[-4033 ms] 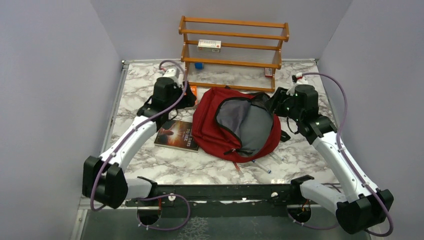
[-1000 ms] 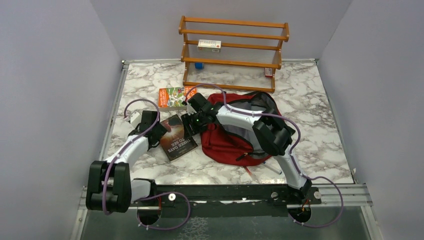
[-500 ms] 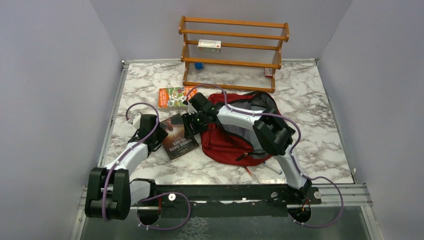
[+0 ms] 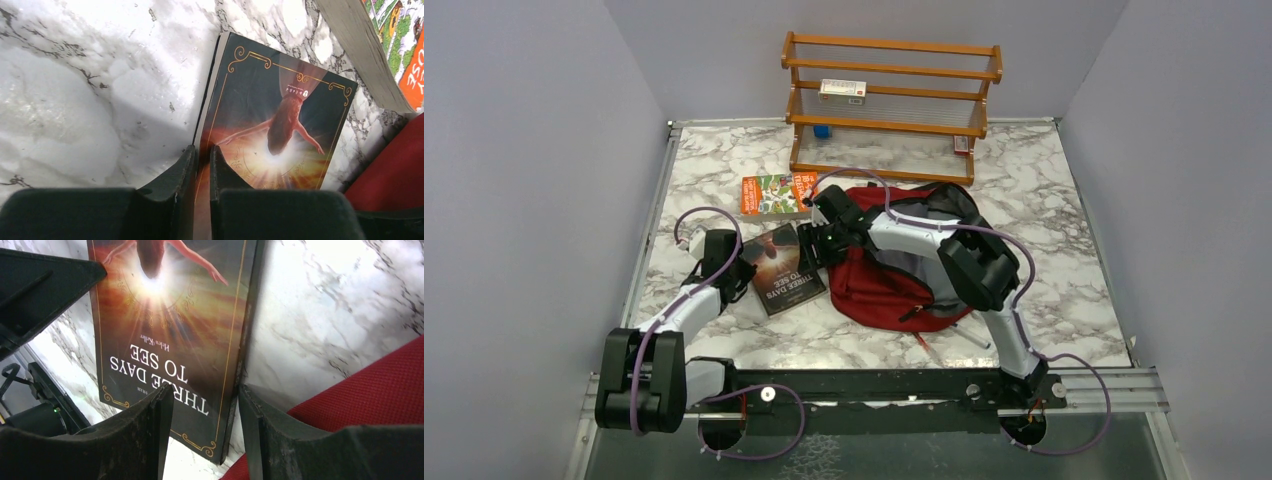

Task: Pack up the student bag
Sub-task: Pick up the book from the center of the board.

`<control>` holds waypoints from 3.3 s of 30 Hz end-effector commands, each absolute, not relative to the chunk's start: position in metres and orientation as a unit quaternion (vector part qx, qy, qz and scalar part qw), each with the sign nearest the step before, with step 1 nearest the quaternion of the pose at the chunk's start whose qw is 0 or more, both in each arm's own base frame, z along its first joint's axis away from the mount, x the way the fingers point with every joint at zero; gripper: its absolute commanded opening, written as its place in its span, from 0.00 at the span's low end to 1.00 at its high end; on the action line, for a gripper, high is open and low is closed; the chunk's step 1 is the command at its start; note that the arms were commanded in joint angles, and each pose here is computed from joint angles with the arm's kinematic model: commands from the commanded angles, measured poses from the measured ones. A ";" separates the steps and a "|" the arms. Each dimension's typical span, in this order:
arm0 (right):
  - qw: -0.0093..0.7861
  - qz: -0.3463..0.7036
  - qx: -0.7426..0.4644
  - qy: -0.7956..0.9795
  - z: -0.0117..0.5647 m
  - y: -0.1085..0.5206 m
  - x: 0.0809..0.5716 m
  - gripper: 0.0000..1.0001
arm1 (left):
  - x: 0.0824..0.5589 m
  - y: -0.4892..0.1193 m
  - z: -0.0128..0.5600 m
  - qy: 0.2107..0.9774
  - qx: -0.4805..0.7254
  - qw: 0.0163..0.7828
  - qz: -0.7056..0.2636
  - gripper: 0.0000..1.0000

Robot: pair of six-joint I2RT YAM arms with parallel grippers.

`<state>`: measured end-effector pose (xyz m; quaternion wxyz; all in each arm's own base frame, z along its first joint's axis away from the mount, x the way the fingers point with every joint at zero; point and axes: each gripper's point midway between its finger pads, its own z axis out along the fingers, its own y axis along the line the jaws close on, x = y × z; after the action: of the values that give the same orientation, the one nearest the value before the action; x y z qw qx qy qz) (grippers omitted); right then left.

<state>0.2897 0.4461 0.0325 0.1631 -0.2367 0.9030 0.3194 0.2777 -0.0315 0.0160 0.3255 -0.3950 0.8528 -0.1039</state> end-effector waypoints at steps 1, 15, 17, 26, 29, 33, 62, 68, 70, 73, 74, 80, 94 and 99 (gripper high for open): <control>0.144 0.297 -0.179 0.927 0.011 0.417 0.288 0.56 | 0.194 -0.038 -0.043 0.899 -0.402 0.166 -0.049 0.00; 0.073 0.408 -0.135 0.900 0.012 0.438 0.275 0.55 | 0.198 -0.040 -0.040 0.891 -0.413 0.177 -0.062 0.00; 0.064 0.429 -0.135 0.891 0.015 0.444 0.271 0.54 | 0.199 -0.041 -0.039 0.892 -0.410 0.178 -0.068 0.00; 0.043 0.528 -0.147 0.835 0.048 0.468 0.262 0.46 | 0.202 -0.046 -0.036 0.894 -0.399 0.184 -0.083 0.00; 0.064 0.524 -0.154 0.835 0.055 0.469 0.268 0.32 | 0.207 -0.051 -0.032 0.898 -0.381 0.194 -0.102 0.00; 0.103 0.510 -0.173 0.836 0.065 0.467 0.276 0.13 | 0.220 -0.064 -0.016 0.898 -0.351 0.219 -0.151 0.01; 0.395 0.338 -0.401 0.755 0.272 0.288 0.234 0.01 | 0.278 -0.189 0.341 0.656 0.338 0.569 -0.363 0.93; 0.367 0.390 -0.474 0.700 0.281 0.282 0.186 0.00 | 0.249 -0.223 0.333 0.617 0.433 0.516 -0.408 0.93; 0.361 0.398 -0.490 0.686 0.282 0.280 0.176 0.01 | 0.234 -0.234 0.329 0.604 0.460 0.495 -0.423 0.91; 0.352 0.414 -0.520 0.659 0.288 0.278 0.161 0.00 | 0.208 -0.246 0.321 0.582 0.488 0.462 -0.458 0.82; 0.353 0.416 -0.528 0.651 0.291 0.277 0.158 0.00 | 0.200 -0.248 0.319 0.577 0.493 0.454 -0.467 0.79; 0.374 0.391 -0.547 0.638 0.300 0.270 0.159 0.00 | 0.168 -0.248 0.319 0.550 0.511 0.439 -0.494 0.60; 0.367 0.366 -0.554 0.651 0.306 0.258 0.157 0.01 | 0.145 -0.256 0.317 0.522 0.529 0.407 -0.531 0.40; 0.372 0.380 -0.558 0.637 0.314 0.260 0.151 0.01 | 0.143 -0.259 0.315 0.519 0.532 0.402 -0.535 0.12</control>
<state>0.1599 0.2572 0.2818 0.3357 -0.5472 0.6758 0.3622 0.1562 -0.2561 0.3122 0.4138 0.5153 0.5469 -0.5139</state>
